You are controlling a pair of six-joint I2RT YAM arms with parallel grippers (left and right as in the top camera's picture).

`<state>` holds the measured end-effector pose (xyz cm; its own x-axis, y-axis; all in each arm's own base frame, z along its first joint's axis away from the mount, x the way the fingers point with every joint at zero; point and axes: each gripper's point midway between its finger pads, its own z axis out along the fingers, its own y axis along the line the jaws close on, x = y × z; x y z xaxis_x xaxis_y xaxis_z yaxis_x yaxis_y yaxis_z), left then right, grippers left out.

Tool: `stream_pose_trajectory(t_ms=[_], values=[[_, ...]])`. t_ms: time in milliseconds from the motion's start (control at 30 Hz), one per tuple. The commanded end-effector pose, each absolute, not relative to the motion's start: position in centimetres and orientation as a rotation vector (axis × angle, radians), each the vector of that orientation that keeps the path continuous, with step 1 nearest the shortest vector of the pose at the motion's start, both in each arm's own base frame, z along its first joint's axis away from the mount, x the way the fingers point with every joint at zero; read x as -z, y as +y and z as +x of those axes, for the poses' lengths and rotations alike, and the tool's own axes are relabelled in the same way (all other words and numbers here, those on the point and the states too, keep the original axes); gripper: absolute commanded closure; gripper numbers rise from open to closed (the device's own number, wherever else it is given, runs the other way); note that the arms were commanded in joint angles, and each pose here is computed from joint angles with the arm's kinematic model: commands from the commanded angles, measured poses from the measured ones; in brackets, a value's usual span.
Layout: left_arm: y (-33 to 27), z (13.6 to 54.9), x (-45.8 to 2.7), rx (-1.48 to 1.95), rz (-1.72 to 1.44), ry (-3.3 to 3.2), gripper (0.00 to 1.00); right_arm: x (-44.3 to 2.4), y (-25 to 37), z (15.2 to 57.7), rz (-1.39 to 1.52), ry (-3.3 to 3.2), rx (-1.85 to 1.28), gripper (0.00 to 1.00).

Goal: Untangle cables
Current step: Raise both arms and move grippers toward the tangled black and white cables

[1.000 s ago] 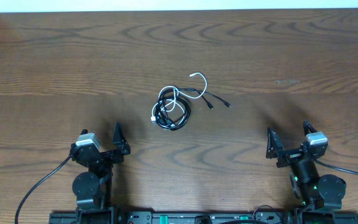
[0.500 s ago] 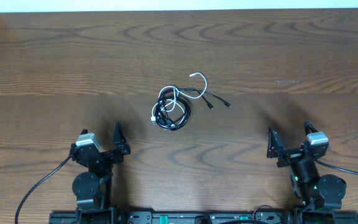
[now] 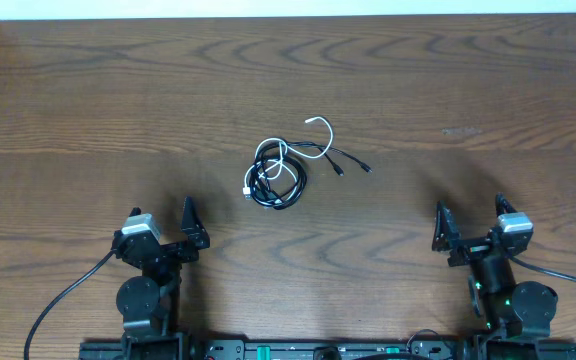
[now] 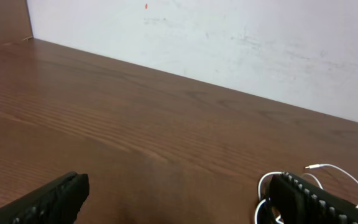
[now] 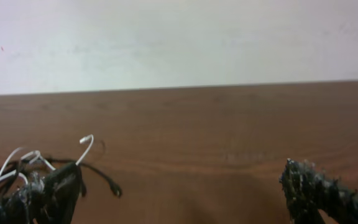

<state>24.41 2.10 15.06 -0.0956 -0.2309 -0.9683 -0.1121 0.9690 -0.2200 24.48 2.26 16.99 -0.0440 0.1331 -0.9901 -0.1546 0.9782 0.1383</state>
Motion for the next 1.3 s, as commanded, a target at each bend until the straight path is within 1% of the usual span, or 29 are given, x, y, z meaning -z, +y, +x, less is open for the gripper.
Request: stream_pose_trajectory(t_ms=[0,233,500,733,800,867,1067,1267], values=[[2.2,24.2,-15.4,0.096,-0.269,1.680,0.02,-18.2,2.0,24.5,-0.033,1.547,-0.197,0.01],[1.9,23.5,-19.4,0.119,-0.262,1.627,0.02,-22.4,2.0,24.1,-0.067,1.375,-0.170,0.01],[1.1,23.3,-23.1,0.161,-0.224,1.604,0.02,-23.7,2.0,24.2,-0.072,1.339,-0.166,0.01],[-0.3,25.0,-24.6,0.231,-0.178,1.706,0.02,-25.6,1.9,25.0,-0.079,1.333,-0.159,0.01],[-1.5,25.7,-25.2,0.300,-0.132,1.742,0.02,-26.1,2.0,25.4,-0.083,1.350,-0.165,0.01],[-2.9,26.4,-25.8,0.380,-0.082,1.802,0.02,-27.1,2.9,26.2,-0.146,1.372,-0.181,0.01],[-3.4,27.7,-25.7,0.439,-0.113,2.015,0.02,-30.2,4.8,28.5,-0.254,1.413,-0.270,0.01],[-3.4,28.3,-25.0,0.462,-0.180,2.234,0.02,-30.5,6.5,32.1,-0.313,1.554,-0.416,0.01]])
